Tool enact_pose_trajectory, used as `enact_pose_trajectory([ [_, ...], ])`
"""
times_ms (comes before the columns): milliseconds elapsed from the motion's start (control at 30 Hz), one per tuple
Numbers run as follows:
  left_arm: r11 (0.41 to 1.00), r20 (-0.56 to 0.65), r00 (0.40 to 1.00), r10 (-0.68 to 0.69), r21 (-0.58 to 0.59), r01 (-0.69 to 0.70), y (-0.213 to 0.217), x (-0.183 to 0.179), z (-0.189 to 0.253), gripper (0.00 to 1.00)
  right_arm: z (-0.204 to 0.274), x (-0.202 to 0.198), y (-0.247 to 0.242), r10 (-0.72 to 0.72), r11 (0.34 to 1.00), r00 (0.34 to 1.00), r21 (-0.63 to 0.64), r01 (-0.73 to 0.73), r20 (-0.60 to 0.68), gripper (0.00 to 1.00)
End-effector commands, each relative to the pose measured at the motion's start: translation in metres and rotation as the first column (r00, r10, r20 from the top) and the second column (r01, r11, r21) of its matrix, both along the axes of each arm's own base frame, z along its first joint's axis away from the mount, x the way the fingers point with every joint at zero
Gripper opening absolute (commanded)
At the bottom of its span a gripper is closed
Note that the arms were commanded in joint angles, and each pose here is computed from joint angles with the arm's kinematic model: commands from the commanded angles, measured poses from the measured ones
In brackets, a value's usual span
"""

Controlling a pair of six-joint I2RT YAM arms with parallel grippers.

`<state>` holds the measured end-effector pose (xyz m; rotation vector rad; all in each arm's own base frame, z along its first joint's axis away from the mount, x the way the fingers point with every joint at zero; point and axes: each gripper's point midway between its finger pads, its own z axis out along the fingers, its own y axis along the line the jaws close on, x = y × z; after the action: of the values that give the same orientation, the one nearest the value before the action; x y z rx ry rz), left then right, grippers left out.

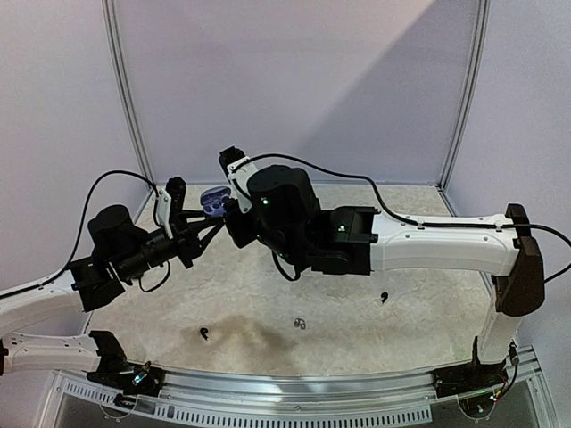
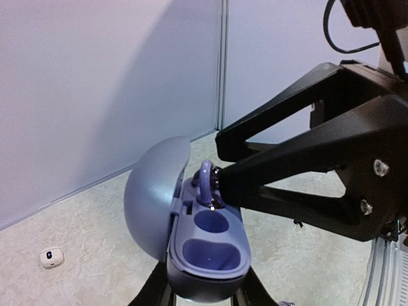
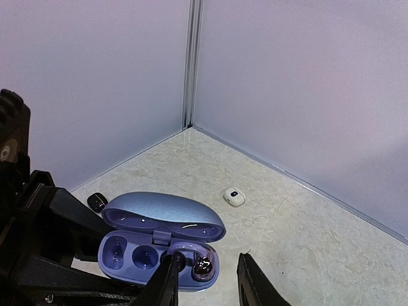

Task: Insert the wireless bluetooth earbuds into the charging case

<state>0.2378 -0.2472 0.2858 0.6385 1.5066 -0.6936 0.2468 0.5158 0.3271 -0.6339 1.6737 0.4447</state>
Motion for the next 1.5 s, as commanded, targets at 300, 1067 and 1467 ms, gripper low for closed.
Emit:
enact_pose_trajectory([
  [300,0.995,0.079,0.997,-0.021,-0.097,0.028,-0.001,-0.006,0.038,0.0,-0.037,-0.005,-0.013,0.042,0.983,0.997,-0.176,-0.052,-0.062,0.35],
  [1067,0.996,0.044,0.997,-0.071,-0.051,0.073,-0.004,-0.012,0.023,0.0,-0.026,0.033,-0.137,-0.086,0.994,0.913,-0.093,0.053,-0.398,0.45],
  [1467,0.996,0.007,0.996,-0.089,-0.03,0.089,-0.004,-0.017,0.015,0.0,-0.218,-0.014,-0.115,-0.077,0.933,0.601,-0.27,-0.238,-0.796,0.42],
])
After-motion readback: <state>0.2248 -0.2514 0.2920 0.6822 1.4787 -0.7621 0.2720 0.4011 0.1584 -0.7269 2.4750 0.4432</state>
